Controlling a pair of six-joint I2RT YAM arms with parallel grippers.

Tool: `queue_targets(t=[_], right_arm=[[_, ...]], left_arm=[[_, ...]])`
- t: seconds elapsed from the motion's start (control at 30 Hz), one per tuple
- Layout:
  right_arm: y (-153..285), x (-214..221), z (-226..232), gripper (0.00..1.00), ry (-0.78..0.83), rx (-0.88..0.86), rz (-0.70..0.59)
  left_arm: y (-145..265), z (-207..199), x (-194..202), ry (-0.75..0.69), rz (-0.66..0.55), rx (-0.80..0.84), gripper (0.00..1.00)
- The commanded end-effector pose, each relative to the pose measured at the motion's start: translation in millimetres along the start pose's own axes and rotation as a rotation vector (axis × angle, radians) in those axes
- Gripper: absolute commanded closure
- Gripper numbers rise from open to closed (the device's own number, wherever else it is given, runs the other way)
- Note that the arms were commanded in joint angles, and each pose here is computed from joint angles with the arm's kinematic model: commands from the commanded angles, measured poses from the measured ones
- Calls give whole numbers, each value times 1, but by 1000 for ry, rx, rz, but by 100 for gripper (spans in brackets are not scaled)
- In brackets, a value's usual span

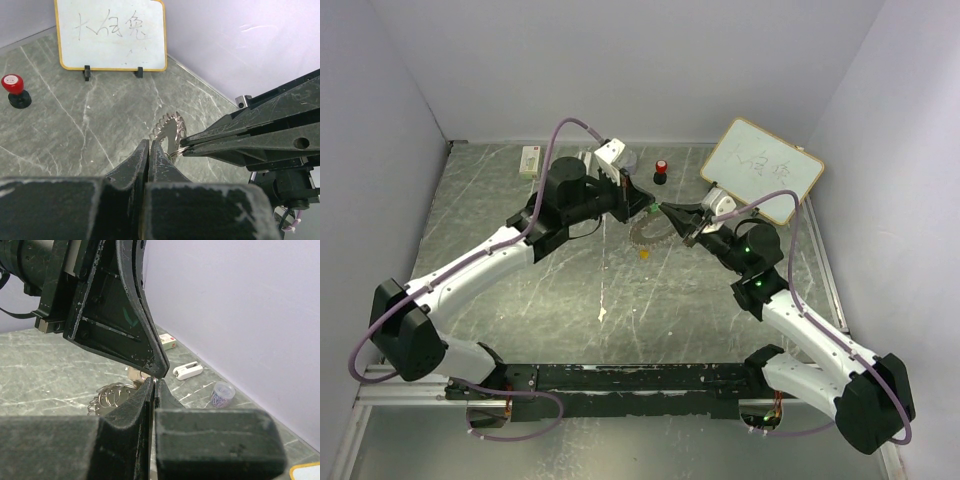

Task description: Put the keys on the keyring

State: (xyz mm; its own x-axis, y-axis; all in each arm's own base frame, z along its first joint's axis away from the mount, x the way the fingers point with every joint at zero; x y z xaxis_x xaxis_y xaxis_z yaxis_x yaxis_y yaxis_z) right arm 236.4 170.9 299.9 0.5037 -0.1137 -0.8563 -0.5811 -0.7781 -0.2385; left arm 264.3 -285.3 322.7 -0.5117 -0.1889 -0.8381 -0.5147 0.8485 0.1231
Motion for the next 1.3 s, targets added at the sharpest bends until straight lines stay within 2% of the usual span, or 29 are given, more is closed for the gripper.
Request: queue_targets(t=[0.0,0.17,0.7,1.27], right_arm=[[3,-25,-16,100,48,105,-99],[3,-25,-16,100,51,103,-97],[-5,-31,-18,100,41,92,-147],[-7,-21,-18,100,13,129,-142]], left_arm=[[9,10,-14,-13,-74,-85,93],[10,6,-20,-26,-86,-82,93],[-7,9,-9,-19,6,-17,93],[-9,4,-6,4,10,34,93]])
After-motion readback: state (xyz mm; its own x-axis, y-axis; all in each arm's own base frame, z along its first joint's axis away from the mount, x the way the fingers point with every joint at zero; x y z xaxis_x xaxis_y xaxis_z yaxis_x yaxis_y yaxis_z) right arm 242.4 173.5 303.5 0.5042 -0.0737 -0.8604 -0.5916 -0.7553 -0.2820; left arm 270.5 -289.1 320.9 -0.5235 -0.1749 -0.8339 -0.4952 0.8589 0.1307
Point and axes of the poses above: each gripper's point midway between its finger pads, its own y axis back along the fingers, its own z axis along the line the jaws close on, x = y × z, the point moved 8 cm from there along y, back along the fingers, and after that the axes turned 15 degrees about y, right-handed, at the moved point
